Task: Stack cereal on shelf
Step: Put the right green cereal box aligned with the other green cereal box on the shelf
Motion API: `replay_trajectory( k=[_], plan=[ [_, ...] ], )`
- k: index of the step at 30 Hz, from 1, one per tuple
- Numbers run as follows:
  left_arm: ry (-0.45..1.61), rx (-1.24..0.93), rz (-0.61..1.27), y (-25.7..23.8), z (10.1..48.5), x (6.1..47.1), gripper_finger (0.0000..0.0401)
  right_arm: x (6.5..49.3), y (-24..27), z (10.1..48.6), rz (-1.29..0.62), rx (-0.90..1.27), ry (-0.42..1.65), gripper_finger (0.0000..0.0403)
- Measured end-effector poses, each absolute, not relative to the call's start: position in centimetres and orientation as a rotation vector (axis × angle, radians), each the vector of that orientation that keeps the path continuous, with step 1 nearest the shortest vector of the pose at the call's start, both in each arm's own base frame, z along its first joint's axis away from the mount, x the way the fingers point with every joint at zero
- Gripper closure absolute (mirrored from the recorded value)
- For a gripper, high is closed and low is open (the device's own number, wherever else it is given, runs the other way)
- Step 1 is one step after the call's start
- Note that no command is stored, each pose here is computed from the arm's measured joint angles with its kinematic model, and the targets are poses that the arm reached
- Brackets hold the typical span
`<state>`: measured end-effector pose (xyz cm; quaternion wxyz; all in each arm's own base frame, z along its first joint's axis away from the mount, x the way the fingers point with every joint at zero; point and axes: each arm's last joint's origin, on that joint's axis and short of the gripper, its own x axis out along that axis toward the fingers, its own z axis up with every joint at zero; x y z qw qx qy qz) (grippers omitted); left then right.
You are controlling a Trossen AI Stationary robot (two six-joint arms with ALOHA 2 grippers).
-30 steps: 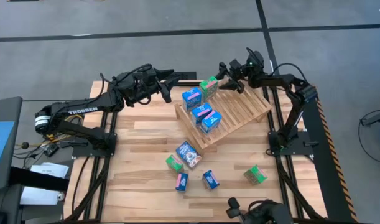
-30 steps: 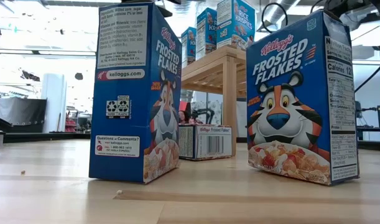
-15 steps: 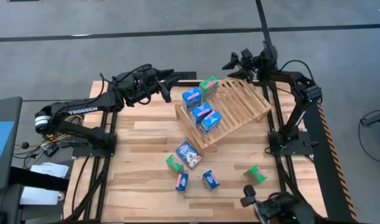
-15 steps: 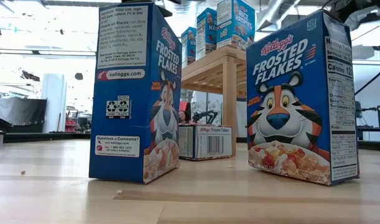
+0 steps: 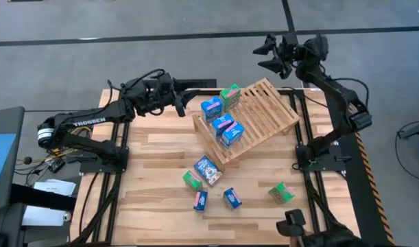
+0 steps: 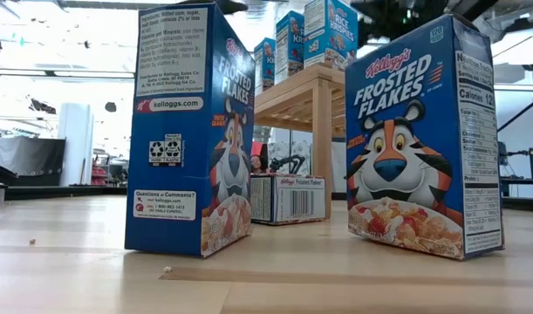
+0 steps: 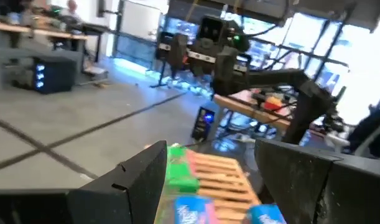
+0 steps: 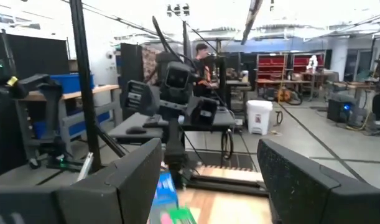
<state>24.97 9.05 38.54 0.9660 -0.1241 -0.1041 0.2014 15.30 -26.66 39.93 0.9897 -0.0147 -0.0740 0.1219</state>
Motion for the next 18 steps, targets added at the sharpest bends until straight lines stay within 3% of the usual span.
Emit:
replay_trajectory(
  k=[7, 11, 18],
  plan=[
    [0.051, -0.286, 0.356, 8.3, 40.9, 23.6, 0.0168, 14.6, -25.7, 44.2, 0.122, -0.028, -0.130, 0.0111],
    [0.190, -0.309, 0.361, 8.0, 41.4, 22.8, 0.0168, 14.2, -25.4, 45.8, -0.063, -0.037, -0.063, 0.0111],
    [0.402, -0.374, 0.257, 7.4, 39.9, 22.2, 0.0168, 15.4, -23.0, 46.9, -0.508, -0.082, 0.383, 0.0111]
  ],
)
